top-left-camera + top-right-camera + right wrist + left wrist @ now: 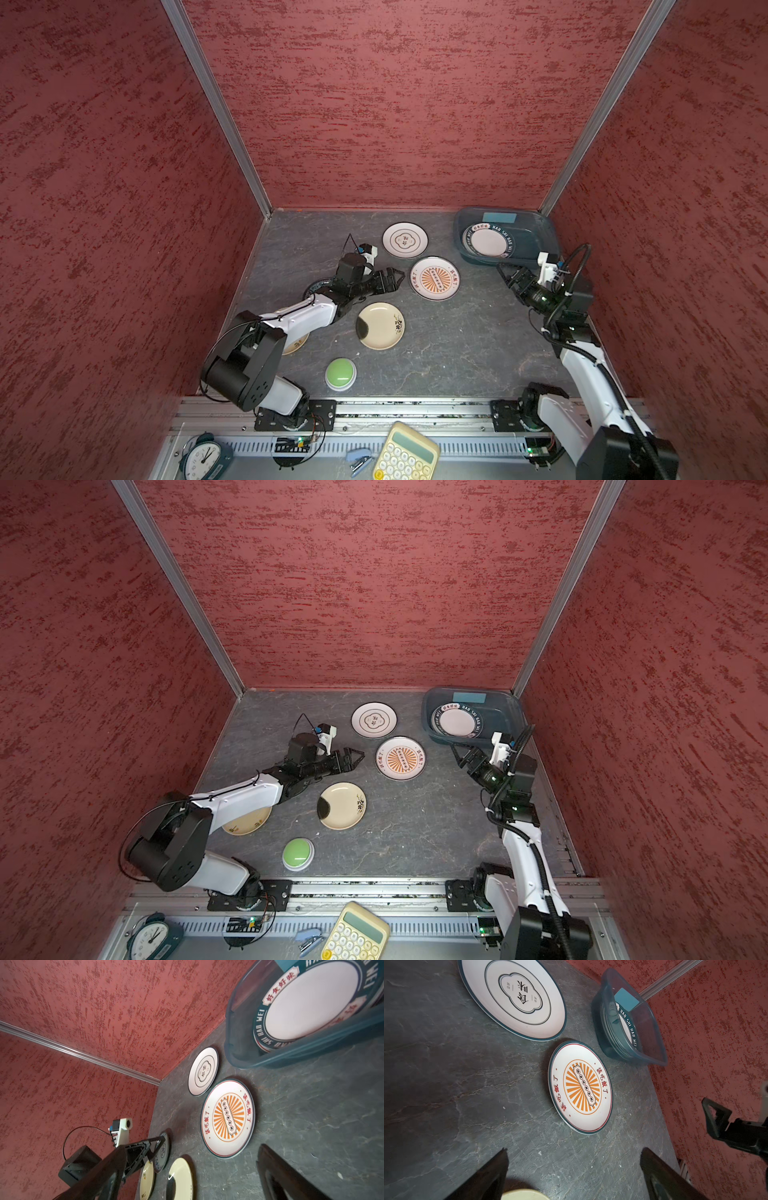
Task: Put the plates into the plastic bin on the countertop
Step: 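Withdraw the right gripper while the left gripper moves toward the orange sunburst plate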
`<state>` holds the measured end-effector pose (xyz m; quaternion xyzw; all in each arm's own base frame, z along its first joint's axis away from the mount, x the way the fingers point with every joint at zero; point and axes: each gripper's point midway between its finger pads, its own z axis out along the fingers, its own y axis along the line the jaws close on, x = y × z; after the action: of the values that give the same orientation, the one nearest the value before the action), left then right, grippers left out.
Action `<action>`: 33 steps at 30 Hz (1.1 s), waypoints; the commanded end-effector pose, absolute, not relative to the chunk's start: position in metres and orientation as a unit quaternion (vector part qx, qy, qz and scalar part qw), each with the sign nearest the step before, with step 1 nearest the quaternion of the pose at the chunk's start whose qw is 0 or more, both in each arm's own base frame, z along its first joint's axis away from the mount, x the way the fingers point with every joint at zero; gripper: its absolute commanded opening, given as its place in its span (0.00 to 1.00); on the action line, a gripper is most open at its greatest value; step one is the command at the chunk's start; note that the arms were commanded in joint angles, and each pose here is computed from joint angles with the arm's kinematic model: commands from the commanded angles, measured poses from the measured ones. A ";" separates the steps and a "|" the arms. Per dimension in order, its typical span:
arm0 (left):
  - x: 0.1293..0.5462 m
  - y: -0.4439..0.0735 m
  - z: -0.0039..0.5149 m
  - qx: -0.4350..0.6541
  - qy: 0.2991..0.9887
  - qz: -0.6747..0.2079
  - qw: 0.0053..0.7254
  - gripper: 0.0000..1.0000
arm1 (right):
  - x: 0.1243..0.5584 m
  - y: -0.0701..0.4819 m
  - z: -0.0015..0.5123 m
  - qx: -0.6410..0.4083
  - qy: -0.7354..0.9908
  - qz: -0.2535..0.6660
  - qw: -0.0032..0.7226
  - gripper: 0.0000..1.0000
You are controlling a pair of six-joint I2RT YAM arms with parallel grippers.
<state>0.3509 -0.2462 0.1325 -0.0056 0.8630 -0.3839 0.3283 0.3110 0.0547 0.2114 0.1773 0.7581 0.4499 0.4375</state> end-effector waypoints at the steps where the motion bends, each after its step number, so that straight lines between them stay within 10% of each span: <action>1: 0.360 -0.256 0.137 -0.014 0.854 -0.410 0.320 0.99 | 0.307 0.063 0.230 0.127 0.736 0.471 0.469 0.99; 25: 0.381 -0.306 0.076 -0.068 0.858 -0.450 0.239 0.94 | 0.279 0.071 0.187 0.158 0.731 0.497 0.440 0.99; 33: 0.384 -0.311 0.057 -0.086 0.858 -0.457 0.219 0.73 | 0.279 0.069 0.178 0.168 0.735 0.491 0.437 0.99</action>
<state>0.3788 -0.3028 0.0524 -0.0882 0.8665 -0.4416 0.2154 0.2787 0.0702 0.1754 0.1719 0.7406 0.4918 0.4244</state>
